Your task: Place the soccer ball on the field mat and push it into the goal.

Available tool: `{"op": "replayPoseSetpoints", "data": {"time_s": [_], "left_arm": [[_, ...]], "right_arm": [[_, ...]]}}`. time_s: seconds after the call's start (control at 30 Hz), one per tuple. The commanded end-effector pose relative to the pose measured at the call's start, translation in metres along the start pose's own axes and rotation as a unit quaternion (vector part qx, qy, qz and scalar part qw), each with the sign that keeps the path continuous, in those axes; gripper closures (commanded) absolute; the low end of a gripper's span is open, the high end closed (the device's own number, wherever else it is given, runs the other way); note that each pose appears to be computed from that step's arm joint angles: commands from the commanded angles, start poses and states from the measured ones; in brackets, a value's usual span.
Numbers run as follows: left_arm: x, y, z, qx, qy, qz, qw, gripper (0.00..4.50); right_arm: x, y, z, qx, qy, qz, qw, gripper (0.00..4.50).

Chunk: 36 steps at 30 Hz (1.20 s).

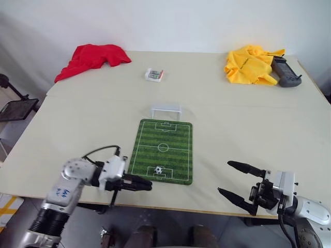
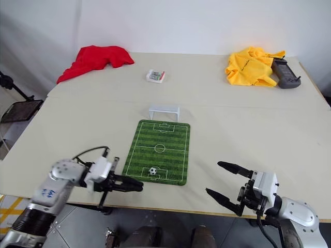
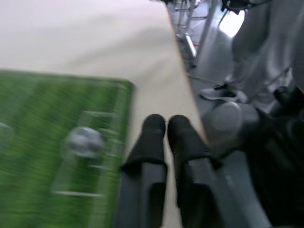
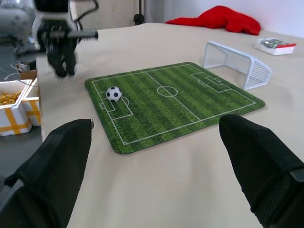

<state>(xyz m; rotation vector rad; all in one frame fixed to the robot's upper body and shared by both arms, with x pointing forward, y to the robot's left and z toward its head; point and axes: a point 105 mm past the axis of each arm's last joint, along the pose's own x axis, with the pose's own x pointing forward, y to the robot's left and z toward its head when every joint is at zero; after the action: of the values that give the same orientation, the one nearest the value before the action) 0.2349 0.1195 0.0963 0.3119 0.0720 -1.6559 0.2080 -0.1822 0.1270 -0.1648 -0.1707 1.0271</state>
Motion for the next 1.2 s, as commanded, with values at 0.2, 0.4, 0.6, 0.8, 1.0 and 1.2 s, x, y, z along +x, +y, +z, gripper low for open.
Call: {"op": "replayPoseSetpoints", "data": {"time_s": [0.2, 0.4, 0.6, 0.8, 1.0, 1.2], "left_arm": [[0.017, 0.01, -0.001, 0.001, 0.01, 0.014, 1.0, 4.48], [0.02, 0.019, -0.003, -0.001, 0.014, 0.03, 0.999, 4.48], [0.024, 0.038, -0.003, 0.005, 0.016, 0.066, 0.998, 4.48], [0.023, 0.091, 0.011, 0.065, -0.002, 0.202, 0.977, 4.48], [-0.001, 0.129, 0.055, 0.162, -0.089, 0.31, 0.933, 4.48], [-0.047, 0.103, 0.056, 0.139, -0.105, 0.314, 0.933, 4.48]], "right_arm": [[-0.002, 0.004, 0.006, -0.015, -0.005, 0.002, 1.0, 0.0], [-0.003, 0.008, 0.004, -0.009, -0.005, -0.007, 1.0, 0.0], [-0.002, 0.008, 0.004, -0.009, -0.006, -0.018, 1.0, 0.0], [-0.001, 0.0, 0.006, -0.019, -0.015, -0.058, 0.998, 0.0], [0.004, -0.029, 0.021, -0.018, -0.084, -0.195, 0.977, 0.0], [0.009, -0.023, 0.021, -0.009, -0.096, -0.195, 0.976, 0.0]]}}
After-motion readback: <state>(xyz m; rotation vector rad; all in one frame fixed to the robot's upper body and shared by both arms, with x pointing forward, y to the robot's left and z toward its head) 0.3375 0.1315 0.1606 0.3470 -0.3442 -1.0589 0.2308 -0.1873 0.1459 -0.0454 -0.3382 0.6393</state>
